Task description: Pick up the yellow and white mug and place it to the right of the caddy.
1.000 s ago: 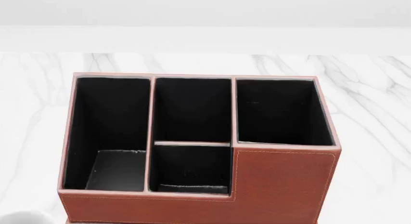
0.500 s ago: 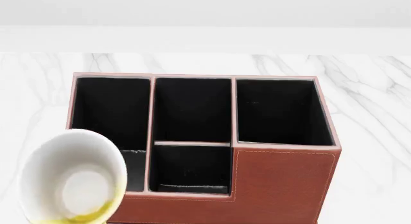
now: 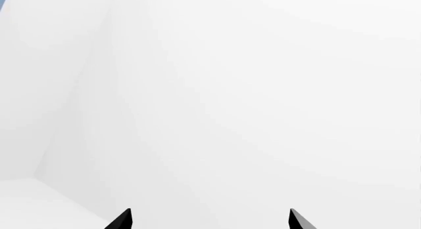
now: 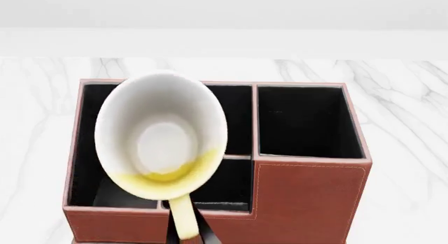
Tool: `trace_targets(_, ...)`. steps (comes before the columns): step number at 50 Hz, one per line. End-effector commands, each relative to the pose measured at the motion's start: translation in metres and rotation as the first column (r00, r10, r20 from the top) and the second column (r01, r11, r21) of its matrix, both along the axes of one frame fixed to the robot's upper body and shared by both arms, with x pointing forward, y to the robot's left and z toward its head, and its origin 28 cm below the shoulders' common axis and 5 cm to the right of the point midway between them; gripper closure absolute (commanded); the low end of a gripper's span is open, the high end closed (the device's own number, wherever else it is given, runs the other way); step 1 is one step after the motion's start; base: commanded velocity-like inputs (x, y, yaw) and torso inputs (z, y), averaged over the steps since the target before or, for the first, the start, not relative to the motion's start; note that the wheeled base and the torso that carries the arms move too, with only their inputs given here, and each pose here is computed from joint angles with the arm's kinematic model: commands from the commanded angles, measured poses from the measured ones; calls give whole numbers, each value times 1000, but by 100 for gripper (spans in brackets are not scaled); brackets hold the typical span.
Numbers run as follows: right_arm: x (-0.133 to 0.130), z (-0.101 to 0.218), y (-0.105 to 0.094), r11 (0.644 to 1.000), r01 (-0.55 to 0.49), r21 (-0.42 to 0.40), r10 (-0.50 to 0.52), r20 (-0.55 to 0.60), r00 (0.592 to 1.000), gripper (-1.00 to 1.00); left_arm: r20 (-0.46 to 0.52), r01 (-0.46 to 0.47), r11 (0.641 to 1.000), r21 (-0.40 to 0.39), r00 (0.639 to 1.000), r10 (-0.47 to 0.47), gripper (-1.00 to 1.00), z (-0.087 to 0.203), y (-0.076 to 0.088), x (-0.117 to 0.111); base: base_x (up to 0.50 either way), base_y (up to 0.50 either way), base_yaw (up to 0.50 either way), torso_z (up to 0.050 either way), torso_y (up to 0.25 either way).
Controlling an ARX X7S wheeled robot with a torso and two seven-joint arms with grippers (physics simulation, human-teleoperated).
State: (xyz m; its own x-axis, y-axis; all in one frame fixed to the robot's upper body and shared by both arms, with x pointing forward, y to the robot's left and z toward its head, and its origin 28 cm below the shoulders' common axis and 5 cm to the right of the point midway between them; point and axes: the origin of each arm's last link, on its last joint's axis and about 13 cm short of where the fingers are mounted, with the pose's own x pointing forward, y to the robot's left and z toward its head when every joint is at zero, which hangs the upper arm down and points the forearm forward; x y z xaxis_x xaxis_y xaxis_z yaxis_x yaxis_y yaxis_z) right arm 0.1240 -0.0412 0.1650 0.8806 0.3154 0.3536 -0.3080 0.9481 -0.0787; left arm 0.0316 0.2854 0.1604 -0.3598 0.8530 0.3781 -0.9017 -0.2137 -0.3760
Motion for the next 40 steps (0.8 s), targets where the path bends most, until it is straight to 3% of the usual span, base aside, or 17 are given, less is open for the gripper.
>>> trace_targets(1,-1,14,-9,998,54,27,-56,61,997,100,-2,4,1000,3,1000,-4,-100,0,-1,0,0,0,0,0,0)
trace_targets(20,3,27,-30,978,202,55,-208,111,972,100,0,6,1000,2,1000,-6,-100,0,-1,0,0,0,0,0,1)
trace_targets(40,5,39,-57,923,367,115,-381,135,915,100,-4,9,1000,3,1000,-9,-100,0,-1,0,0,0,0,0,0)
